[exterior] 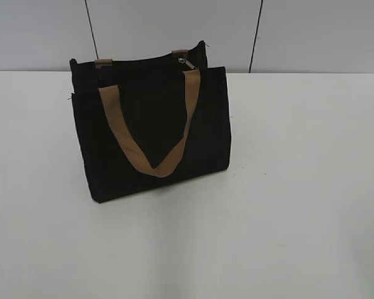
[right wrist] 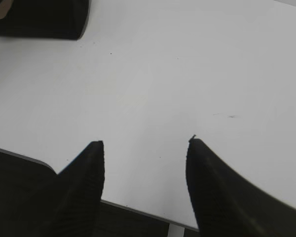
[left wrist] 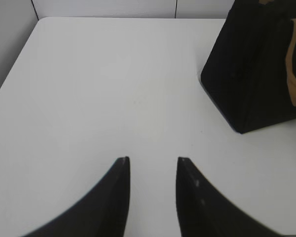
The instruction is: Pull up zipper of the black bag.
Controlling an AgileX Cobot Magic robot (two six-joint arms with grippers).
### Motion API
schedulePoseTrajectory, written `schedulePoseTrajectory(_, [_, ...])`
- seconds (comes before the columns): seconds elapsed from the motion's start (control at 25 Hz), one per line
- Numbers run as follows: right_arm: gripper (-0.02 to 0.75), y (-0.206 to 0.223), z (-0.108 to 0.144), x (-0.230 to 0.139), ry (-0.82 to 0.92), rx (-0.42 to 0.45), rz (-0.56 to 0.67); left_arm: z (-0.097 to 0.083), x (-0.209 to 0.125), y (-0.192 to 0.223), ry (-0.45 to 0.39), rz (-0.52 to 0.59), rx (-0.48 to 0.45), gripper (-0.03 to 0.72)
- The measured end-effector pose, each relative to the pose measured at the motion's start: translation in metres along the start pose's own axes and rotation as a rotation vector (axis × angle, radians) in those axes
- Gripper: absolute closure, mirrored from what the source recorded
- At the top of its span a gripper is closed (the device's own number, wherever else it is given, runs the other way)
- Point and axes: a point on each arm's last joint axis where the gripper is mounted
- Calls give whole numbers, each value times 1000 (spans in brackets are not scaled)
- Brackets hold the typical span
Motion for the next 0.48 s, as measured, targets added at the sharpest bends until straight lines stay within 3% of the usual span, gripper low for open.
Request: schedulePoseTrajectory(0.48, [329,0,0,0,0,0,0,0,0,0,1,0,-1,449])
Point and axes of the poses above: a point on each arm's last joint axis where the gripper is mounted, y pointing out along that axis toward the gripper, z along the wrist's bending axis when the last joint is at zero, x = y × z, and after that the axes turned 7 degrees about -y, right-handed
